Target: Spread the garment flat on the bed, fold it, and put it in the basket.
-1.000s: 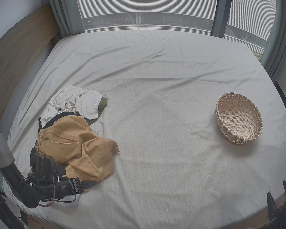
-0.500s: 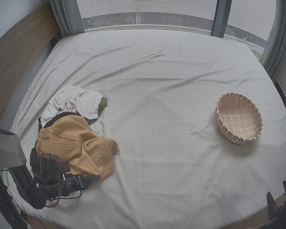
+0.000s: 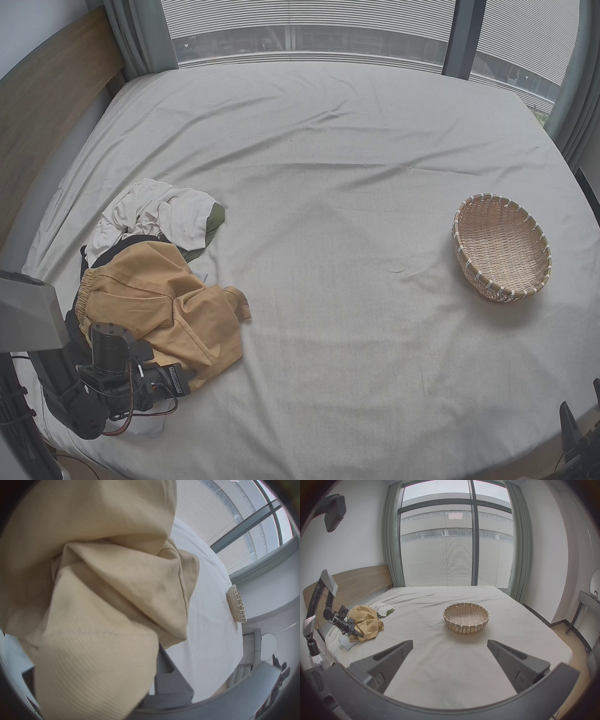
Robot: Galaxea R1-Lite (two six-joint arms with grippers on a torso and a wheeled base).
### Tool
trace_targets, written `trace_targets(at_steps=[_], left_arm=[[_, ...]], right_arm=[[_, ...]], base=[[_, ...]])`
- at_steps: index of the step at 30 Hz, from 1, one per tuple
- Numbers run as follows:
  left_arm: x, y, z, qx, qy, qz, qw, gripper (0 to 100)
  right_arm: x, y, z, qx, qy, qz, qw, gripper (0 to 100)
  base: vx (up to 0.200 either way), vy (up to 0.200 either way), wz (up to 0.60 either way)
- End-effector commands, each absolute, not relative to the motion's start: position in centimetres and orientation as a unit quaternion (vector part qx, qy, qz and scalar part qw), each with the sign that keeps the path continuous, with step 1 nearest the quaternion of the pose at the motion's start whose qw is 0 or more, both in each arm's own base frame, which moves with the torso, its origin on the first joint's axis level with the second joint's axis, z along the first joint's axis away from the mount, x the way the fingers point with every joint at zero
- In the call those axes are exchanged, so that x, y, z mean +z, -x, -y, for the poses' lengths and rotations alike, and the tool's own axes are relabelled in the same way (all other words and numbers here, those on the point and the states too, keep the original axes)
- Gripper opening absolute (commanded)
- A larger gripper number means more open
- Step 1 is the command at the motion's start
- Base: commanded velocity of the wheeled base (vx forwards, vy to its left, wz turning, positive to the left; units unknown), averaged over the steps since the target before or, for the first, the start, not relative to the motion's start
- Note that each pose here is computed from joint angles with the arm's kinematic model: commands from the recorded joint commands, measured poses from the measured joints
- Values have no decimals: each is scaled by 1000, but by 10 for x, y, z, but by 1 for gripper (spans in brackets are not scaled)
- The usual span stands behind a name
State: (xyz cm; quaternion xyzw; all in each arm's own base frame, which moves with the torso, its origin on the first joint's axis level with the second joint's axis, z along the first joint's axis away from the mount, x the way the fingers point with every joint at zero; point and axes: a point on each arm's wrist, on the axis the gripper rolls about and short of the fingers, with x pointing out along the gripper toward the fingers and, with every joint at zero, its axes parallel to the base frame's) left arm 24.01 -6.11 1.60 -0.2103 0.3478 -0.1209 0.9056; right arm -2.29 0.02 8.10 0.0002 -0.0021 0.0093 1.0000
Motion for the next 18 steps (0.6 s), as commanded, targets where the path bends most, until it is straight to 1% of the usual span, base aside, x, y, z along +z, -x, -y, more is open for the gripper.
trace_targets(at_steps=[1,5,11,14,18], left_arm=[[15,-242,65,-126,216,-342,906,0],[22,-246,73,-136,235,-320,907,0],[25,-248,83,-150,235,-312,908,0],[31,-251,97,-173,243,-297,907,0],[35,-254,108,-168,247,-273,914,0]], right_arm=[[76,22,0,10,-1,-2,1000,100],[76,22,0,9,-1,-2,1000,100],[76,22,0,9,0,-2,1000,100],[76,22,0,9,-1,-2,1000,100],[76,22,0,9,-1,-2,1000,100]], base=[[0,0,0],[0,0,0],[0,0,0],[0,0,0],[0,0,0]])
